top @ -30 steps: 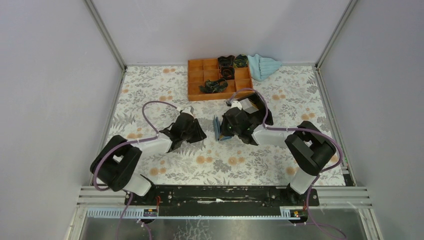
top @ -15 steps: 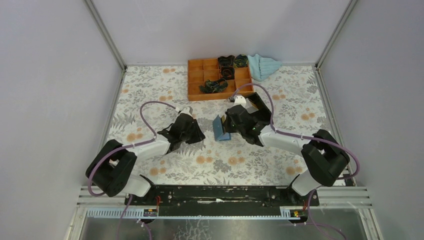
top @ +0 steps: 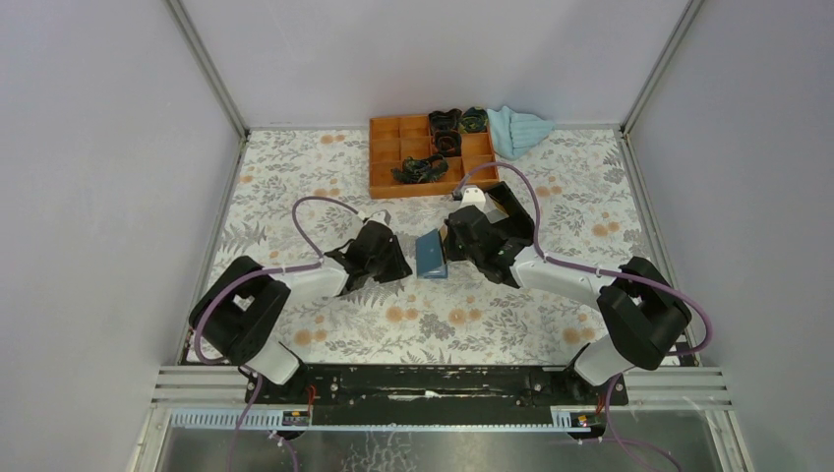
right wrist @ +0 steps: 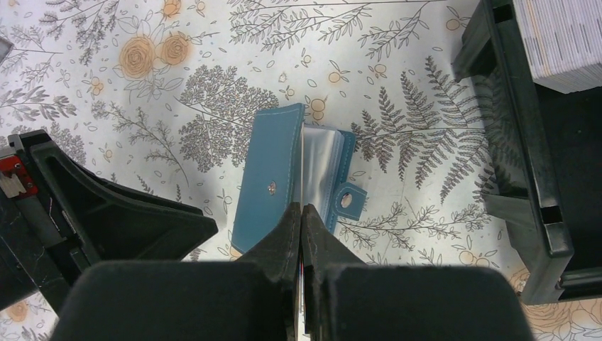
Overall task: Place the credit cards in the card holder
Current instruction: Insert the credit card into the card holder.
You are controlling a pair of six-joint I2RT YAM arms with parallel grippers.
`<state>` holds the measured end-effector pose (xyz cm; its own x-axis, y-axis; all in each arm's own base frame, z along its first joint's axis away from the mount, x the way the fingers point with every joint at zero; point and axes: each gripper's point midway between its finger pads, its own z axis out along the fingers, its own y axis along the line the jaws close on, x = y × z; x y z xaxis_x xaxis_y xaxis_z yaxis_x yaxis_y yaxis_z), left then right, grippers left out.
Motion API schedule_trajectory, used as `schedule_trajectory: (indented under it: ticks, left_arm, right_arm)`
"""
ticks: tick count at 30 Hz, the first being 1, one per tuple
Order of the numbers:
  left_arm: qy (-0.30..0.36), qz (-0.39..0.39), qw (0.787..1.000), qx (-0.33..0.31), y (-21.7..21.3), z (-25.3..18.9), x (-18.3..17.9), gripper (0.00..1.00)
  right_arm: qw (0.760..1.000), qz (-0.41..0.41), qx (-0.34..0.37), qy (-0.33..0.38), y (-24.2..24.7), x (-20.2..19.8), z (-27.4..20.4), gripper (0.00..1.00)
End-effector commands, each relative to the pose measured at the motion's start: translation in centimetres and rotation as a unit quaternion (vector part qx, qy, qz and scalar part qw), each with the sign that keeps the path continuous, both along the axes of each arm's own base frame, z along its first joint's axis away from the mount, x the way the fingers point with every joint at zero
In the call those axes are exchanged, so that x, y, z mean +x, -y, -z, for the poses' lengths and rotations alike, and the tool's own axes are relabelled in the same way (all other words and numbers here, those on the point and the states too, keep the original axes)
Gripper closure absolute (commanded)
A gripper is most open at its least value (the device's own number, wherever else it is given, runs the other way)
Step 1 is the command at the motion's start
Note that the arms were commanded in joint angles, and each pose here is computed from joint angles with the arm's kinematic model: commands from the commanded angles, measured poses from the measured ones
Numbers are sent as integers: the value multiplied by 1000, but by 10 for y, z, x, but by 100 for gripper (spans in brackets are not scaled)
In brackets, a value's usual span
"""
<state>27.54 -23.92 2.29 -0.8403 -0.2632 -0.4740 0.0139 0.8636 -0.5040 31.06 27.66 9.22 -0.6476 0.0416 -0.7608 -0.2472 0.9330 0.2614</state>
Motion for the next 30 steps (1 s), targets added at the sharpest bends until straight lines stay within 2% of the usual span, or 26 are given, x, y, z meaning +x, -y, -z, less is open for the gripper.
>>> schedule_trajectory:
  ticks: [1, 30]
  left_arm:
    - [22, 6, 1000, -17, 14, -10, 13, 66]
    - [28, 11, 999, -16, 21, -9, 20, 66]
  right_arm:
    - [999, 7, 10, 32, -5, 9, -25, 100]
    - [999, 40, -18, -5, 5, 11, 18, 100]
